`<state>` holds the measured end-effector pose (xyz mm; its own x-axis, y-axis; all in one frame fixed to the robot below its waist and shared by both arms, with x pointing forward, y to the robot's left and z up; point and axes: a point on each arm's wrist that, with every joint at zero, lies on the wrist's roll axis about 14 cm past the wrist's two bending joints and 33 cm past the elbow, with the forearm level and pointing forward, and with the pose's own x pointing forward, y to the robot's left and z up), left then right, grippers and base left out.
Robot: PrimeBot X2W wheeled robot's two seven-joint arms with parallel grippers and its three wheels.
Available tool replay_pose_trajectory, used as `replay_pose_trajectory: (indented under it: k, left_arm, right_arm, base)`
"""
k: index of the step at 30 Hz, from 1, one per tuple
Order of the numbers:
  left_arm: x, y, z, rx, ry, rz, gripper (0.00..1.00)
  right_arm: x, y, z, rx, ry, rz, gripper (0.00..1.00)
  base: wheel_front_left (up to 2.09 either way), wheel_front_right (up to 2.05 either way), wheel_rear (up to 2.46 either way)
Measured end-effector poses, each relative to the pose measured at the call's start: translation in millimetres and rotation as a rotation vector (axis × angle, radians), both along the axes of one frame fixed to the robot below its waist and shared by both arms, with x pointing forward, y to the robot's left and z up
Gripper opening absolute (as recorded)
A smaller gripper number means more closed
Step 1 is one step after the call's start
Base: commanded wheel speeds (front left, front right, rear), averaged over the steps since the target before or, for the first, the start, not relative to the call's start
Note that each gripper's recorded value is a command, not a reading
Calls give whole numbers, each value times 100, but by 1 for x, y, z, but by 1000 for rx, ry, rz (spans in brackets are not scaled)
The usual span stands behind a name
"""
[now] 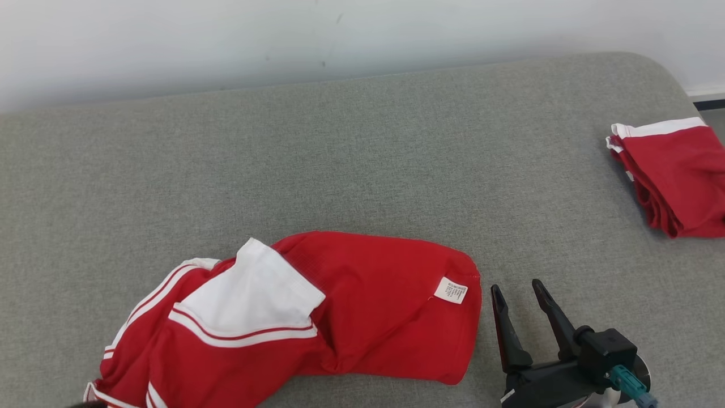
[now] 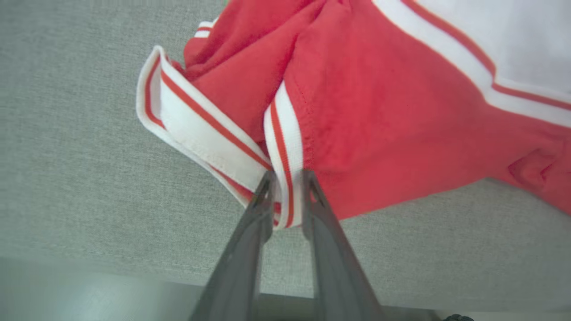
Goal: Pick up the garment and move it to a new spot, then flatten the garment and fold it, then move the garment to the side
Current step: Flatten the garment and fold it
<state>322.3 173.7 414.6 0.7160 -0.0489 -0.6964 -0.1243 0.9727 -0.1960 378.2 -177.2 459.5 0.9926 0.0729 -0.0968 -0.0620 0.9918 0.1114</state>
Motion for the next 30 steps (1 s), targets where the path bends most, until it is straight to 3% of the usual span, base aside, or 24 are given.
replay_pose_trajectory:
  k: [8, 15, 23, 30]
  left_arm:
    - [41, 3, 66, 6, -265, 0, 100]
    - [89, -22, 110, 67, -445, -183, 100]
    - [143, -66, 60, 155, -341, -422, 100]
    - [157, -82, 18, 197, -190, -547, 100]
  right_arm:
    - [2, -2, 2, 0, -7, -7, 100]
    - [7, -2, 2, 0, -8, -6, 100]
    - [15, -5, -1, -4, -8, -14, 100]
    - [10, -24, -9, -18, 17, -69, 100]
  base:
    - [0, 0, 0]
    - [0, 0, 0]
    - [0, 0, 0]
    - [0, 0, 0]
